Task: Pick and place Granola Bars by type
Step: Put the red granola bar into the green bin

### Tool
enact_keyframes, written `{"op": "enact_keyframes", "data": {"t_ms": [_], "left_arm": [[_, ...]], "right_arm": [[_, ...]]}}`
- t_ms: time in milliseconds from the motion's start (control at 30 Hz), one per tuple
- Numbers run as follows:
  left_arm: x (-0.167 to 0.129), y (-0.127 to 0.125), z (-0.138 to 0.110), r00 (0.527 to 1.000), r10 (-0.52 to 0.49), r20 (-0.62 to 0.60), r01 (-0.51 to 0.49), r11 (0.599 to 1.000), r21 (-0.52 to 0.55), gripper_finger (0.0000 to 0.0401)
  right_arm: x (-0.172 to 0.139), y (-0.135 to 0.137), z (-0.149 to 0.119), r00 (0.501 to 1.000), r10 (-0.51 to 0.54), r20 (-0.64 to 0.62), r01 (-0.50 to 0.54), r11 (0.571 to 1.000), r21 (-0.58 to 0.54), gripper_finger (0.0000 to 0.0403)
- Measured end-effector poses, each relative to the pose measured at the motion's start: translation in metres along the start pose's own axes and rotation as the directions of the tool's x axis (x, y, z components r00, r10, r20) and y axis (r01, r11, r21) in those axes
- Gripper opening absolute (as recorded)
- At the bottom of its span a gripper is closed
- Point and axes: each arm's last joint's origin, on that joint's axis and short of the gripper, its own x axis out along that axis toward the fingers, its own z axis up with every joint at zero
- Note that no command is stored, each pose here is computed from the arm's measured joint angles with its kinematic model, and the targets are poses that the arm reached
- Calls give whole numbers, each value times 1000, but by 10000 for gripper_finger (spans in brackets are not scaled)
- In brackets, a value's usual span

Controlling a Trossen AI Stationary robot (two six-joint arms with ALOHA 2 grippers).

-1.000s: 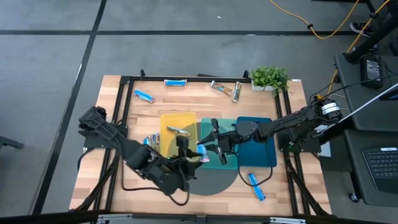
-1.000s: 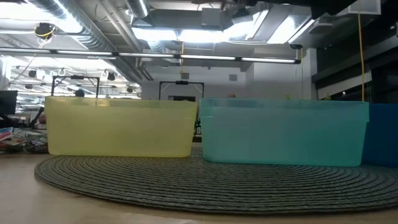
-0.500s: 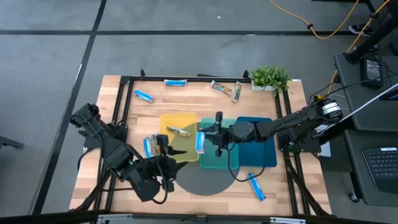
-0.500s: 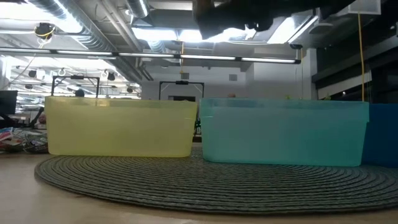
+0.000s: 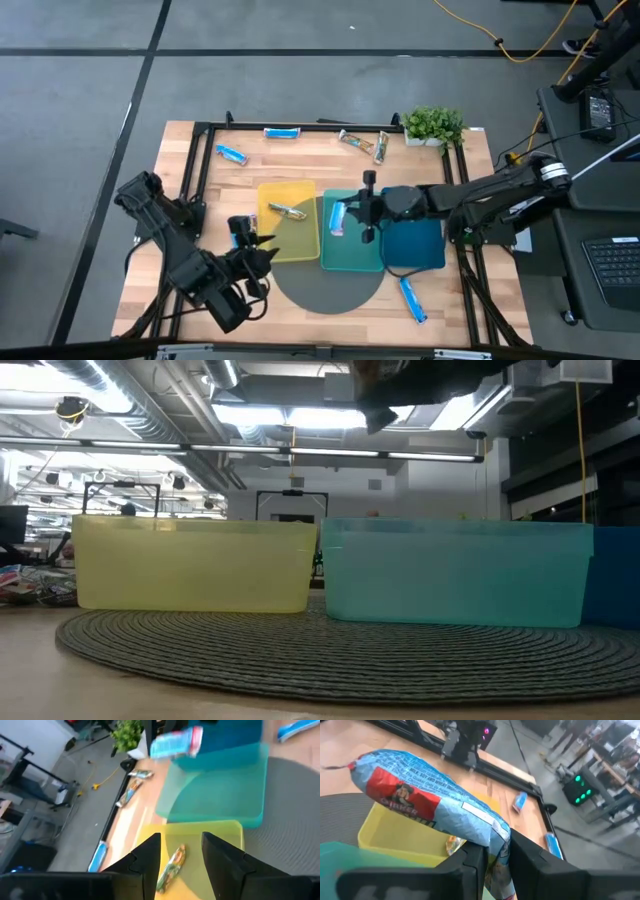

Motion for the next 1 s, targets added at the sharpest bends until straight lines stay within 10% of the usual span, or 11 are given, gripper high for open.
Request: {"op": "enact_keyframes", "data": {"t_ms": [367, 600, 1000], "left_arm": [[73, 2, -52, 947, -206, -248, 186, 977, -103, 127], [117, 28, -73, 893, -433, -125, 415, 898, -149, 127], [146, 44, -91, 911, -404, 78, 412, 900, -142, 127]], "right_arm": [[-13, -6, 2, 1000, 3, -6, -3, 999, 45, 74], [-12, -9, -2, 998, -29, -47, 31, 999, 39, 74], [-5, -36, -31, 975, 0, -221, 25, 993, 113, 74]]}}
